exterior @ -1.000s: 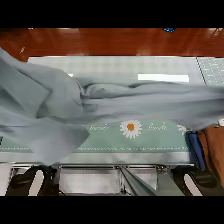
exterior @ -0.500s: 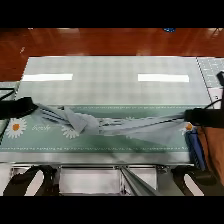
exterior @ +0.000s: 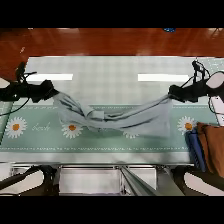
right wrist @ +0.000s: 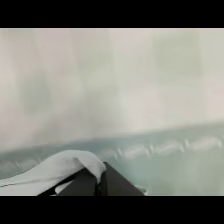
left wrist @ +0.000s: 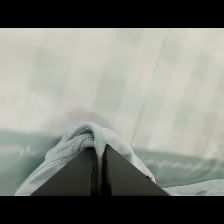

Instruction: Fold the shirts.

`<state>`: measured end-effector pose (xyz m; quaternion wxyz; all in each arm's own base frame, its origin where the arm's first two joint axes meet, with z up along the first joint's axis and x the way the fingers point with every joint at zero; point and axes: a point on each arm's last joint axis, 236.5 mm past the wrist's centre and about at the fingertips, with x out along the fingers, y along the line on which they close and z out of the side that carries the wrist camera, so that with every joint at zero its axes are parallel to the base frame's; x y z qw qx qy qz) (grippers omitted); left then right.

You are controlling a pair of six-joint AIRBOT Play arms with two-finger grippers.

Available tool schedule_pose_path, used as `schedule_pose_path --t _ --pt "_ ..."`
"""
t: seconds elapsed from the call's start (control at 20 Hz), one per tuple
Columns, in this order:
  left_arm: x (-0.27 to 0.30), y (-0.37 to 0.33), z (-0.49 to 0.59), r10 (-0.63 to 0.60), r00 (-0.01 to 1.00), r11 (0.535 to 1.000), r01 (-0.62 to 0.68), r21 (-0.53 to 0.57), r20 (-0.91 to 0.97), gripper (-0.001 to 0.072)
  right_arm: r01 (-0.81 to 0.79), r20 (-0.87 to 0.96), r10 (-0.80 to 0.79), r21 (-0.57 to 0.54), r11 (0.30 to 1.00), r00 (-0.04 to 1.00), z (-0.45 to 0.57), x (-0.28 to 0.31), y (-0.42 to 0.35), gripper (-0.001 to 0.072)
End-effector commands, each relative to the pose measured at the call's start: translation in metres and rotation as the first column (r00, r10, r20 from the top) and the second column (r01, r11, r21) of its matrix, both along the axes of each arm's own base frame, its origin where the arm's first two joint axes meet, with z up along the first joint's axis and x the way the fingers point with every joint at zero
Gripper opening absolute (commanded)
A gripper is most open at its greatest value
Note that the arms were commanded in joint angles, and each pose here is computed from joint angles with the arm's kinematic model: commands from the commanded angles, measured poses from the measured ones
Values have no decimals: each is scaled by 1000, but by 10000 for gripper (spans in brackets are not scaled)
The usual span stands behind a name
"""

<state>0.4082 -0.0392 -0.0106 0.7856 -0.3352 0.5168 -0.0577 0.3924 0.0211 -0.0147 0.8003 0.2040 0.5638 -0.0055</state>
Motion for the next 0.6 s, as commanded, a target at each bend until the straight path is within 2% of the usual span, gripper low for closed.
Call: schedule_pose_path --t 0.0,0.05,0.2,0.4,0.5,0.55 --pt "41 -4 -2 20 1000 997 -19 -68 14 297 69 53 -78 146 987 996 3 56 -5 212" --pt "43 -2 0 2 1000 998 -2 -63 10 500 80 68 -91 153 985 994 9 64 -11 423" --pt "41 43 27 -2 1000 1000 2 -11 12 507 124 98 -139 148 981 985 50 69 -55 407" --pt "7 109 47 98 995 995 -99 -34 -30 507 209 78 -219 120 971 973 79 27 -128 407" --pt "-23 106 28 101 989 991 -110 -76 -112 507 230 30 -235 122 966 972 63 2 -139 406" --pt "-43 93 10 60 983 991 -80 -108 -171 507 240 -5 -242 130 962 970 47 -12 -137 407"
